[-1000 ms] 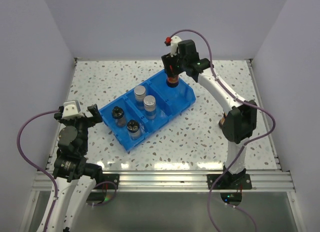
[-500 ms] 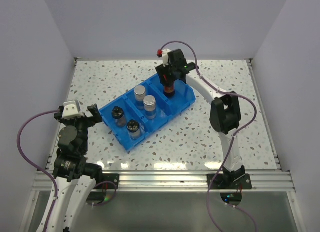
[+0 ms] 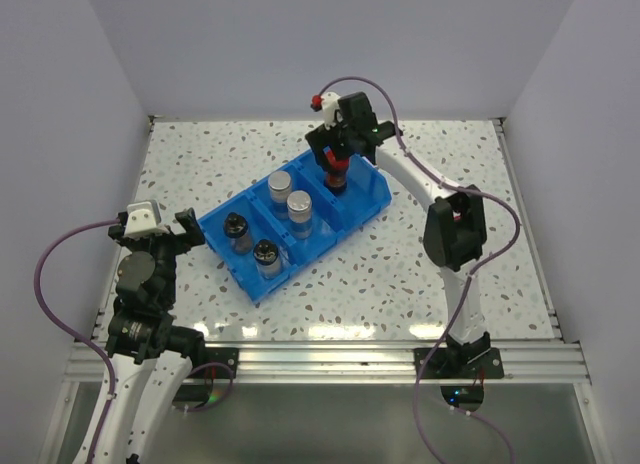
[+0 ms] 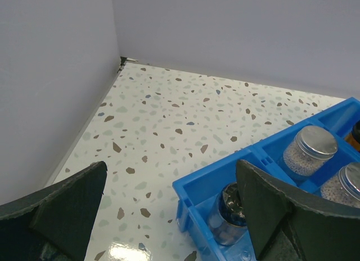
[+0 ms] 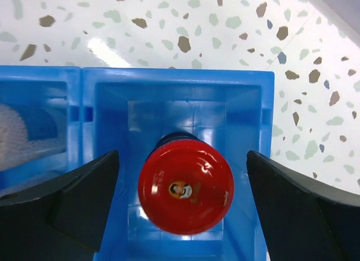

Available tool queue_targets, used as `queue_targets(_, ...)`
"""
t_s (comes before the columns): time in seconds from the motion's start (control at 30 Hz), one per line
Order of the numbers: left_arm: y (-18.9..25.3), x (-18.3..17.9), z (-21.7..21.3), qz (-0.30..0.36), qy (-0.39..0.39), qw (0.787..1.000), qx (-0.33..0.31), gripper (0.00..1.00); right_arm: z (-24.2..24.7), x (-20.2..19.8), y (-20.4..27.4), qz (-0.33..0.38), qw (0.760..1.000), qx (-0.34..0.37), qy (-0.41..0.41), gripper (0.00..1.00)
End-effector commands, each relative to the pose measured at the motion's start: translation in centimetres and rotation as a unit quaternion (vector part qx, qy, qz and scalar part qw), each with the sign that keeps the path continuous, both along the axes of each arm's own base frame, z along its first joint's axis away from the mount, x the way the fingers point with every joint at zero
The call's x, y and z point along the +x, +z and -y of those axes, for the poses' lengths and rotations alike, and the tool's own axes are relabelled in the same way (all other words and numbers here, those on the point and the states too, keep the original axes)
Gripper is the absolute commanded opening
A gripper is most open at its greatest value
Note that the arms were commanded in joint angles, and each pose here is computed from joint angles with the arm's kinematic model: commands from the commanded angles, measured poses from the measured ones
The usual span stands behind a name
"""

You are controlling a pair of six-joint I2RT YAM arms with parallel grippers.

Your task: Organize the condiment bottles

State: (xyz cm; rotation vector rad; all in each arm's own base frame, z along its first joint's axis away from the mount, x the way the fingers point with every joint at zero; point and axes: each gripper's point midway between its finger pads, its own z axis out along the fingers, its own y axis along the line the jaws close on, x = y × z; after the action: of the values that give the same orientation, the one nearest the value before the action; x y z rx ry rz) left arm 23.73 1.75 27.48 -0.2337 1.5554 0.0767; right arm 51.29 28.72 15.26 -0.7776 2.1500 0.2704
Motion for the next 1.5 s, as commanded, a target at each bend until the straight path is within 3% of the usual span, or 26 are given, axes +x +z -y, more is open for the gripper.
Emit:
queue_targets(0.0, 1.0, 0.2, 0.3, 0.020, -0.008, 1.000, -0.002, 1.00, -0.2, -2.2, 9.5, 0.074, 0.995, 0.033, 0.054, 0.99)
queue_targets(0.17, 0.9, 0.3, 0.8, 0.018, -0.021, 1.000, -0.002, 1.00, 2.2, -8.6, 15.2, 0.112, 0.985, 0.024, 0.127, 0.99)
queue_targets(0.2, 0.9, 0.3, 0.9, 0.018, -0.023, 1.000, -0.002, 1.00, 3.0, -10.1, 13.4, 0.086, 0.987, 0.011, 0.136, 0.99)
queue_targets(0.27, 1.0, 0.4, 1.1, 0.019, -0.030, 0.999, -0.002, 1.00, 5.1, -12.5, 15.1, 0.105, 0.986, 0.005, 0.133, 0.99)
queue_targets(0.5, 1.1, 0.4, 1.7, 0.022, -0.047, 0.999, -0.001, 1.00, 19.2, -16.8, 10.6, 0.036, 0.999, -0.006, -0.041, 0.99)
queue_targets(0.77, 1.4, 0.4, 2.2, 0.028, -0.063, 0.998, -0.001, 1.00, 29.9, -21.2, 6.0, 0.022, 0.974, -0.069, -0.215, 0.99)
queue_targets(0.93, 1.4, 0.3, 2.3, 0.030, -0.067, 0.997, -0.001, 1.00, 31.9, -21.8, 1.6, -0.045, 0.972, -0.066, -0.219, 0.99)
queue_targets(1.33, 1.5, 0.2, 2.3, 0.031, -0.066, 0.997, -0.001, 1.00, 31.7, -20.5, -3.7, -0.120, 0.972, -0.045, -0.199, 0.98)
queue_targets(1.37, 1.5, 0.2, 2.3, 0.031, -0.066, 0.997, -0.001, 1.00, 31.6, -20.5, -4.0, -0.123, 0.971, -0.043, -0.199, 0.96)
queue_targets(1.47, 1.4, 0.3, 2.3, 0.030, -0.065, 0.997, -0.002, 1.00, 31.2, -20.8, -4.7, -0.140, 0.971, -0.037, -0.190, 0.76)
